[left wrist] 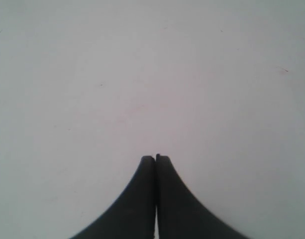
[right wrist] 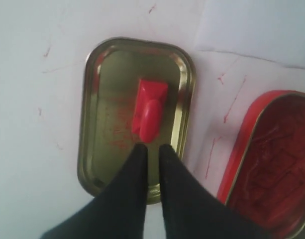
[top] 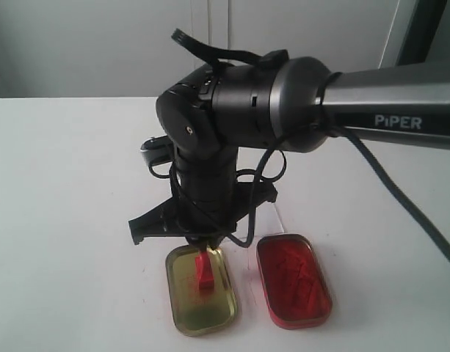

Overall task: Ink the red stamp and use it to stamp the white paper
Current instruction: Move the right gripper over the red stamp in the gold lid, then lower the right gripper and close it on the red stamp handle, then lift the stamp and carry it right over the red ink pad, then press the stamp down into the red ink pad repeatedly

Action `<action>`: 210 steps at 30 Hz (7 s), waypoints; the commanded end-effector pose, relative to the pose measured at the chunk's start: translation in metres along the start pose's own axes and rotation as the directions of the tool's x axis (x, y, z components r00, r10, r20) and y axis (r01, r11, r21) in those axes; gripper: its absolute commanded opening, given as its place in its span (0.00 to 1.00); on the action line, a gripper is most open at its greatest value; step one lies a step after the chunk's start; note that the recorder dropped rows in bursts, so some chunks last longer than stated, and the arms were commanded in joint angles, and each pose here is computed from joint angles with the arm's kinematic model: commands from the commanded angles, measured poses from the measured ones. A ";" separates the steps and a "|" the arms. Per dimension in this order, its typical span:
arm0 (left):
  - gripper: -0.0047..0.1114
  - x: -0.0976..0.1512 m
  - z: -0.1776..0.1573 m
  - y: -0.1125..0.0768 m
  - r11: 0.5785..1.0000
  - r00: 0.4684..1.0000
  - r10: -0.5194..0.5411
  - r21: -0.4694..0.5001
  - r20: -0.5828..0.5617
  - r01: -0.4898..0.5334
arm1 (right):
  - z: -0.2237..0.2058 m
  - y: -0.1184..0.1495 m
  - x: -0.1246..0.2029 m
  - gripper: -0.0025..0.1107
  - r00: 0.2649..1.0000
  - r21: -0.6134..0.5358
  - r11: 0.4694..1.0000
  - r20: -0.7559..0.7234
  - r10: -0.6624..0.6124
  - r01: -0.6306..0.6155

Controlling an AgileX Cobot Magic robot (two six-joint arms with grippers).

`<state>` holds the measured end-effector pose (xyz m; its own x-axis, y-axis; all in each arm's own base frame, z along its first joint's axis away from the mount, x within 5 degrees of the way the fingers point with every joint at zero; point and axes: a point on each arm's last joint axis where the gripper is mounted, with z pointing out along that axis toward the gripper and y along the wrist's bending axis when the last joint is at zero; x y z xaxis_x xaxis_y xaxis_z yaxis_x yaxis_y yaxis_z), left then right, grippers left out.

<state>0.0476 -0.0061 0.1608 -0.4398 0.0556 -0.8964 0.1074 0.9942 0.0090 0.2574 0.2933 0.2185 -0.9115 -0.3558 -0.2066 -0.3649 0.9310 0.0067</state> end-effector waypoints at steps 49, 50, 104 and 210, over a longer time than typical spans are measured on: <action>0.04 0.004 0.001 0.000 1.000 1.000 0.000 0.000 -0.021 0.000 | 0.000 0.004 -0.007 0.02 0.996 -0.027 0.999 0.079 -0.040 0.043; 0.04 0.004 0.001 0.000 1.000 1.000 0.000 0.000 -0.021 0.000 | -0.002 0.004 -0.007 0.02 0.995 -0.030 0.998 0.086 -0.052 0.055; 0.04 0.004 0.001 0.000 1.000 1.000 0.000 0.000 -0.021 0.000 | 0.006 -0.108 0.033 0.02 0.997 0.102 0.992 0.022 -0.076 0.073; 0.04 0.004 0.001 0.000 1.000 1.000 0.000 0.000 -0.021 0.000 | 0.030 -0.120 0.029 0.02 0.999 0.089 0.996 -0.043 0.025 -0.021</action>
<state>0.0477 -0.0061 0.1608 -0.4397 0.0569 -0.8963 0.1073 0.9942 0.0105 0.2810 0.1764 0.1770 -0.9262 -0.3419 -0.1589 -0.3336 0.9396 -0.0773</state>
